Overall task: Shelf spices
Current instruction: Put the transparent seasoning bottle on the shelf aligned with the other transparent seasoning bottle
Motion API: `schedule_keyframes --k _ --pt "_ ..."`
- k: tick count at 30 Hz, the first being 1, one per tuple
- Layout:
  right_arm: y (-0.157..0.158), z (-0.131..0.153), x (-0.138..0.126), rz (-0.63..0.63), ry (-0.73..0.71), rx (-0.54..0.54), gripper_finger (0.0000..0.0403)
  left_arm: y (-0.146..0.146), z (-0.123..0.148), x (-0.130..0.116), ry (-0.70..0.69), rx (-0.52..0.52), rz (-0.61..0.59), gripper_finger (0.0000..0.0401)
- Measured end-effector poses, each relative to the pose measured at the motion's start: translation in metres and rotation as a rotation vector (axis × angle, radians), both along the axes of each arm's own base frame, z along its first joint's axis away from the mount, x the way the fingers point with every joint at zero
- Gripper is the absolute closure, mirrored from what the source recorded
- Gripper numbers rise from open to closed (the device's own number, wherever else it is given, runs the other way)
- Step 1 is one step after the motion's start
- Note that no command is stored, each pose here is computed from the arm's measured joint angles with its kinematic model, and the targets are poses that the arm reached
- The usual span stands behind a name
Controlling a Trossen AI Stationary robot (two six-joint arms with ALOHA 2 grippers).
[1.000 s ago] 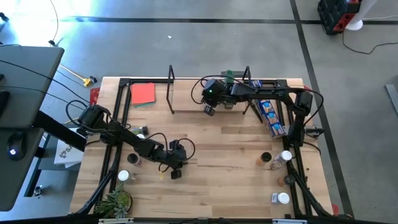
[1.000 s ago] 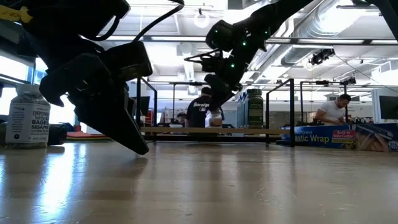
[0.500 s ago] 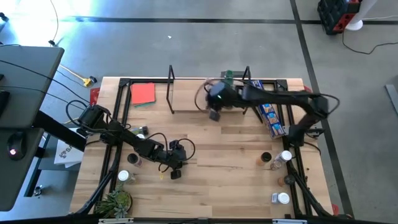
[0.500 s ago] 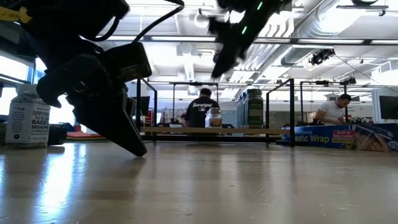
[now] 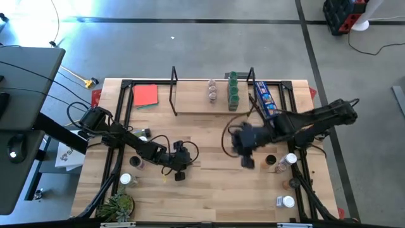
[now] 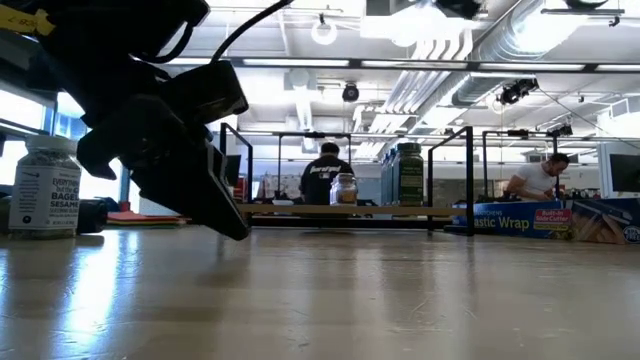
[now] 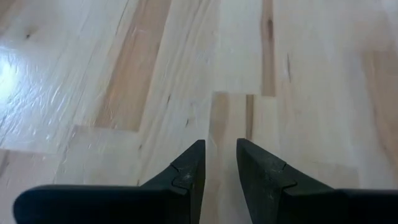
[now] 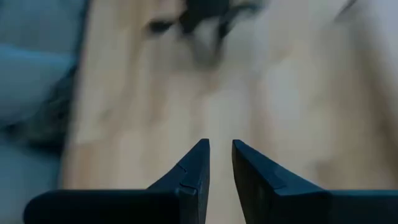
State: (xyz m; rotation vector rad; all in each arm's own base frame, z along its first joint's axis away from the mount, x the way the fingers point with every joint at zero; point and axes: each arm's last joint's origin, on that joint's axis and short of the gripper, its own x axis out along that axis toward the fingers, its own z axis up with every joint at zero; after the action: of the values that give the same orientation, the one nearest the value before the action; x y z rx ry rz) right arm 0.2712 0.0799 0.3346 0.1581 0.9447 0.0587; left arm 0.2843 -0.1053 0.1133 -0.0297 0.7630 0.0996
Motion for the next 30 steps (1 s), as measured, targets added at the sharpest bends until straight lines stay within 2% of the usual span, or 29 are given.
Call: schedule_keyframes --k 6,10,13,17,22,27,30 --pt "0.050 -0.012 -0.024 -0.047 0.237 0.226 0.0341 -0.002 0.005 0.004 -0.065 -0.032 0.004 0.0314" --pt "0.087 -0.022 -0.041 -0.093 0.350 0.275 0.0340 -0.005 0.006 0.004 -0.089 -0.047 0.029 0.0314" --pt "0.110 -0.035 -0.053 -0.116 0.473 0.269 0.0336 -0.008 0.006 0.003 -0.092 -0.055 0.045 0.0314" --pt "0.127 -0.056 -0.068 -0.096 0.678 0.176 0.0303 -0.019 0.006 -0.002 -0.091 -0.060 0.014 0.0314" --pt "0.127 -0.073 -0.079 -0.049 0.840 -0.022 0.0231 -0.036 0.006 -0.010 -0.092 -0.057 -0.043 0.0314" --pt "0.117 -0.078 -0.085 0.043 0.874 -0.232 0.0165 -0.047 0.007 -0.016 -0.114 -0.032 -0.053 0.0314" --pt "0.112 -0.089 -0.090 0.091 0.892 -0.272 0.0145 -0.048 0.007 -0.017 -0.121 -0.019 -0.046 0.0314"
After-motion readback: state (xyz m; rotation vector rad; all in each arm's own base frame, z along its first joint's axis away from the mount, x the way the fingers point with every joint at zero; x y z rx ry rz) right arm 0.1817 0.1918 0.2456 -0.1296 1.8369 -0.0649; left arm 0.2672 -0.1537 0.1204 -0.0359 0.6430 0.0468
